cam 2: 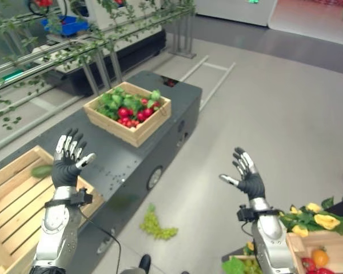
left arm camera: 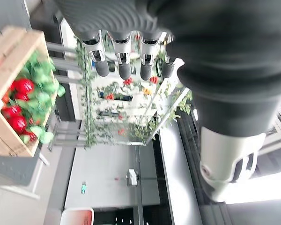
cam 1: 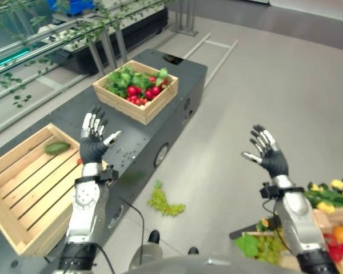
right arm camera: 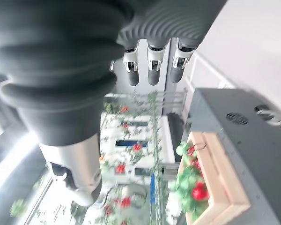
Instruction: Pick up the fruits from the basket on one side to the basket on the other side
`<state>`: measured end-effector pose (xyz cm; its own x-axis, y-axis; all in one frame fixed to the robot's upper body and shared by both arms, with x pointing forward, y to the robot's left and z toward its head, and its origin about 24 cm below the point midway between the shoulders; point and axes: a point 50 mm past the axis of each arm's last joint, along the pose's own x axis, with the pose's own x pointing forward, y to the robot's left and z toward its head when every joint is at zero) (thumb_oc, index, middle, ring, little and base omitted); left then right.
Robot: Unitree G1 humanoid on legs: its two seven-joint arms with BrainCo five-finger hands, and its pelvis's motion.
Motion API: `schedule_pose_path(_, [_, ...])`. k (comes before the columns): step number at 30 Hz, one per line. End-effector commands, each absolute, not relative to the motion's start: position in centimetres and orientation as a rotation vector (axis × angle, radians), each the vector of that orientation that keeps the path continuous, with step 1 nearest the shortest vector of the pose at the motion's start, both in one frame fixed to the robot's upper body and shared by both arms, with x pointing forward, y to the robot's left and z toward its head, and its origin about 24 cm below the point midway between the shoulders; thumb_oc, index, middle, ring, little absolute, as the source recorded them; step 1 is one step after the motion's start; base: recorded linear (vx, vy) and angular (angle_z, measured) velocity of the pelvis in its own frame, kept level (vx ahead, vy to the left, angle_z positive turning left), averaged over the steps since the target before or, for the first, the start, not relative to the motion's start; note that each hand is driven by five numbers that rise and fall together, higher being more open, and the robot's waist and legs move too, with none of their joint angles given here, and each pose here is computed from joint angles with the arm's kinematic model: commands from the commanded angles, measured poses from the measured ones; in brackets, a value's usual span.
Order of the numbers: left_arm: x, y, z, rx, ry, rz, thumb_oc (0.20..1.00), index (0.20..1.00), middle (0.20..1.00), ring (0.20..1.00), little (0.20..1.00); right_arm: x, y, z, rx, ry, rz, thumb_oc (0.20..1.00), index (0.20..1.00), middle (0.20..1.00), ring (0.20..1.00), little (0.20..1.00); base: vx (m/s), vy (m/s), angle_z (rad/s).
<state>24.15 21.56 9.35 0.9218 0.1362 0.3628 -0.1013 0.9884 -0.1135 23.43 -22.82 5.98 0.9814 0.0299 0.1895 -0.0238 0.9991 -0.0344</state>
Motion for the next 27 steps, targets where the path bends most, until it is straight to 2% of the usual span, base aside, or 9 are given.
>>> schedule_pose_path(1, [24.2,21.9,11.8,-0.073,-0.497,0.070,1.000,1.000,1.000,1.000,1.000,24.1,-23.3,9.5,-0.071,-0.364,0.036,1.000,1.000,1.000,1.000,1.000,-0.14,-0.071,0.57])
schedule_pose_path(8, [24.7,20.9,12.3,-0.062,-0.509,0.013,1.000,1.000,1.000,1.000,1.000,23.7,-23.1,8.9,-0.044,-0.337,0.041,1.000,1.000,1.000,1.000,1.000,-0.07,0.002,0.79])
schedule_pose_path(14, [25.1,20.2,12.9,-0.031,-0.526,-0.021,1.000,1.000,1.000,1.000,1.000,23.6,-23.2,8.5,-0.022,-0.334,0.004,1.000,1.000,1.000,1.000,1.000,-0.06,0.161,1.46])
schedule_pose_path(19, [24.7,20.5,12.7,-0.004,-0.519,-0.021,1.000,1.000,1.000,1.000,1.000,23.7,-23.0,8.2,-0.025,-0.317,0.008,1.000,1.000,1.000,1.000,1.000,-0.06,0.165,0.52])
schedule_pose_path(27, [23.5,22.0,12.5,0.050,-0.505,0.014,1.000,1.000,1.000,1.000,1.000,23.9,-22.3,7.5,-0.037,-0.277,0.048,1.000,1.000,1.000,1.000,1.000,-0.04,0.185,0.00])
